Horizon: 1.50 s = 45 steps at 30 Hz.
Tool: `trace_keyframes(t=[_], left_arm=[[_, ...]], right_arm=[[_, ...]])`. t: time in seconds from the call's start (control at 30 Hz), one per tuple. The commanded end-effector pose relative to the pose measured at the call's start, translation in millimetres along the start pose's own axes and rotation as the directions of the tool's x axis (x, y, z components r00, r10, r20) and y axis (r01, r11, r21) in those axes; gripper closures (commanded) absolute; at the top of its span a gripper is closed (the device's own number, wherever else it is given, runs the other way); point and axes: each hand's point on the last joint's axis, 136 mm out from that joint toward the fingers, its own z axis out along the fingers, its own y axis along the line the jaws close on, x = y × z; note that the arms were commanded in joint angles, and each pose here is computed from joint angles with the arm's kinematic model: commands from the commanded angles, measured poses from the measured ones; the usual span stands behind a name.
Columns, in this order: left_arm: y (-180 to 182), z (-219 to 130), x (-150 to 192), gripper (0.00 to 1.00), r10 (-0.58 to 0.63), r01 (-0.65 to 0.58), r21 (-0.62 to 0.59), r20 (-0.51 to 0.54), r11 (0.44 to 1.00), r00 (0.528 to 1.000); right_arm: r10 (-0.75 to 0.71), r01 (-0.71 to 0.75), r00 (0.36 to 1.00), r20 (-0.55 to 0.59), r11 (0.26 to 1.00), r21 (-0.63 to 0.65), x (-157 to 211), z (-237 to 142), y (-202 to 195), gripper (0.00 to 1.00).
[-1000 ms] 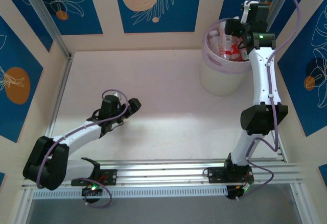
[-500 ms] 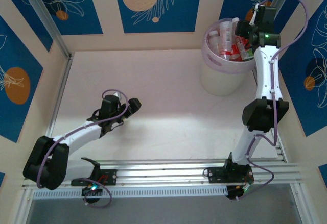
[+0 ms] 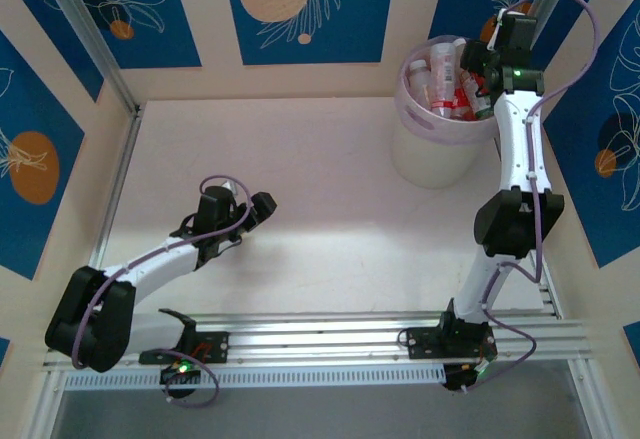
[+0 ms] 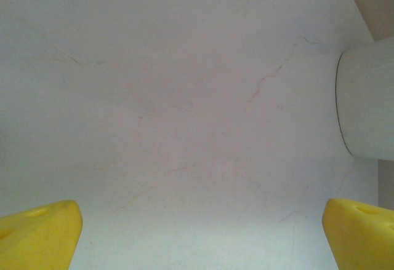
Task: Put the plastic bottles in the bin
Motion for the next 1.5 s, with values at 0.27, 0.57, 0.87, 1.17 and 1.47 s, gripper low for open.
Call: trace_keyframes(t=[0.27,0.57,0.87,1.17,1.47], left_arm=[[-5,0,-8,0.0,-0.004,0.003,0.02,0.015,1.0,1.0],[-4,-2,-7,0.0,-0.002,0.002,0.023,0.02,1.0,1.0],[-8,-5,-10,0.0,0.008,-0.008,0.027,0.025,1.0,1.0],[-13,-11,-15,0.0,0.05,-0.051,0.029,0.044,0.998,0.998],[-31,-70,-60,0.0,0.425,-0.402,-0.149,0.191,0.903,0.885]], right_arm=[[0.03,-0.029,1.0,-0.007,0.998,0.06,-2,-33,-25,0.24],[0.151,-0.15,0.989,-0.006,0.986,0.075,-5,-50,-52,0.16],[0.248,-0.248,0.969,0.009,0.964,0.093,11,-71,-81,0.19],[0.241,-0.241,0.97,0.028,0.971,-0.008,58,-126,-53,0.18],[0.028,-0.02,0.996,0.087,0.996,-0.085,158,-196,14,0.01]])
